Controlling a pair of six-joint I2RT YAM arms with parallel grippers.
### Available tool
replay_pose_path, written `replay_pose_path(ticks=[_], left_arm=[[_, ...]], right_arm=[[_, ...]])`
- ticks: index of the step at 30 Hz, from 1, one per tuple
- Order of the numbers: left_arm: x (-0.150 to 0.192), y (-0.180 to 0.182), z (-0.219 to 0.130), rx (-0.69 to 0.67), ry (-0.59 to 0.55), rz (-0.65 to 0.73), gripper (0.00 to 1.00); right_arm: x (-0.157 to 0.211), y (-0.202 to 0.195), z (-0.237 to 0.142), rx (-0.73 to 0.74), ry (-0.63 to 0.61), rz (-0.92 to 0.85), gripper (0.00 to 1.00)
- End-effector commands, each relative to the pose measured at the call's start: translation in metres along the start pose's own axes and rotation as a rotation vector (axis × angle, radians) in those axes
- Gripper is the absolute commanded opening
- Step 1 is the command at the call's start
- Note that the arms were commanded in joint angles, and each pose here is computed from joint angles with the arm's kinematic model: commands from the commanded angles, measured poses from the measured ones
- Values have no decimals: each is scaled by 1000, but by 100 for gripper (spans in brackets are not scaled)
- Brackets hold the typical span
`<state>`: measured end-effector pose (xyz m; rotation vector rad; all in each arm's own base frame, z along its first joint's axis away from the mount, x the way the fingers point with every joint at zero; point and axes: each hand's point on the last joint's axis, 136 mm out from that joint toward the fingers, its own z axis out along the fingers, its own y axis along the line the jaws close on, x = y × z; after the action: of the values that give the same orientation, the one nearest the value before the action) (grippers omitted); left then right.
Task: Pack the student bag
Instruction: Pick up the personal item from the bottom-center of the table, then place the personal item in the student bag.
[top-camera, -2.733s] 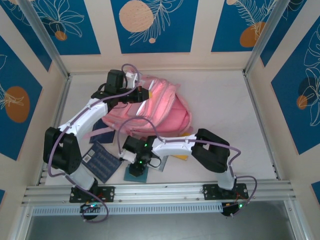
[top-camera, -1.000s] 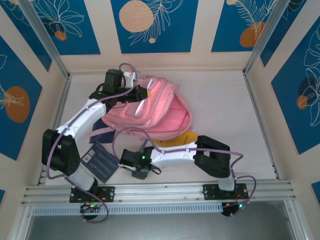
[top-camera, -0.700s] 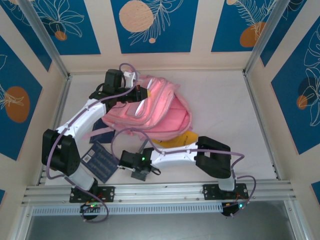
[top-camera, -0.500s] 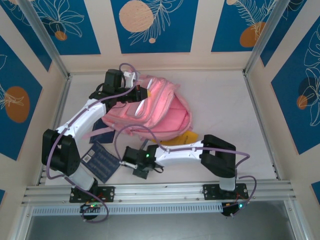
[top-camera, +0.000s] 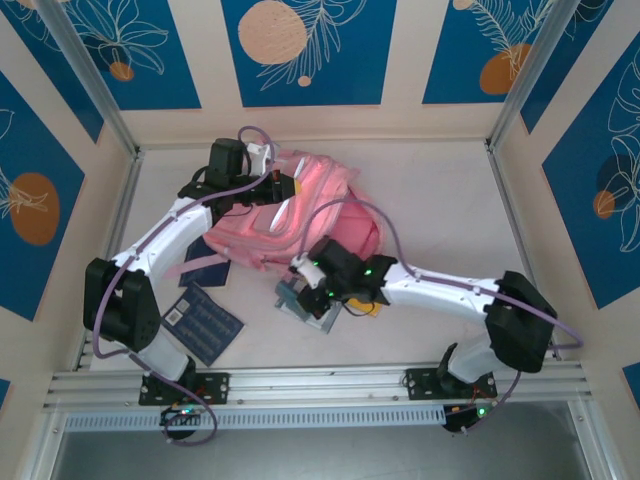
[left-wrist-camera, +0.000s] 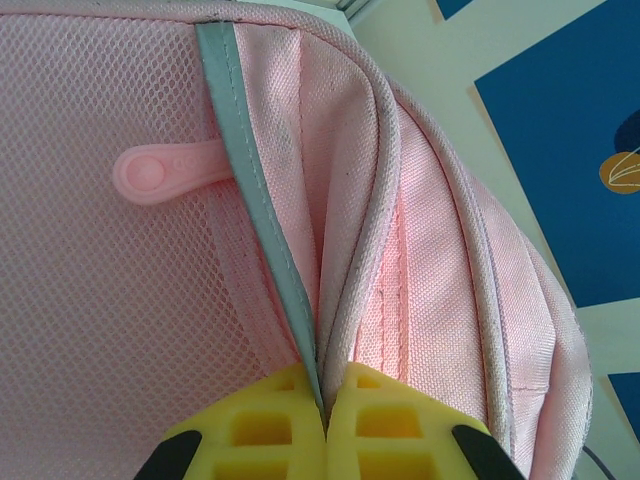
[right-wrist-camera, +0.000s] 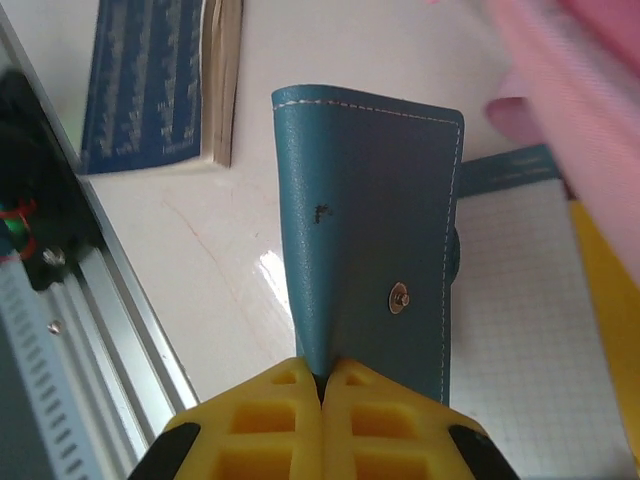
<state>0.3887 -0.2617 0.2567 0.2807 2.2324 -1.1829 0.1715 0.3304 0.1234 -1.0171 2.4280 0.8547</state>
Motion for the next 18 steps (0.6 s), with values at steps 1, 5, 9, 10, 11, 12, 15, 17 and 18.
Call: replay_pose_path(ticks=[1,5,9,10,11,12,15,17,18], left_arm=[[-4,-1,-5,24,-12,-6,0],[-5,-2,-4,34,-9,-10,0],[-7,-7,-7,43,-10,0,0],[-8,-8,-8,42,-11,4,0],[-8,-9,-9,41,-8,7,0],[-10,-12,-10,43,-7,13,0],[-15,-21,-17,49,-13,25,0],[-19,-28,-23,55,-22,30,0],[-20,-32,-25,58,-25,35,0]], right_arm=[[-12,8,-27,-127,-103,116,0],[-11,-13,-56,-126,-208,216,0],[-6,-33,-81,-68,-294,277,0],[-5,-36,-89,-57,-322,292,0],[-5,-38,-95,-55,-345,306,0],[-6,-41,-105,-51,-382,325,0],[-9,-51,-130,-31,-480,380,0],[-12,-60,-145,-11,-546,421,0],[-13,-63,-152,-5,-575,441,0]])
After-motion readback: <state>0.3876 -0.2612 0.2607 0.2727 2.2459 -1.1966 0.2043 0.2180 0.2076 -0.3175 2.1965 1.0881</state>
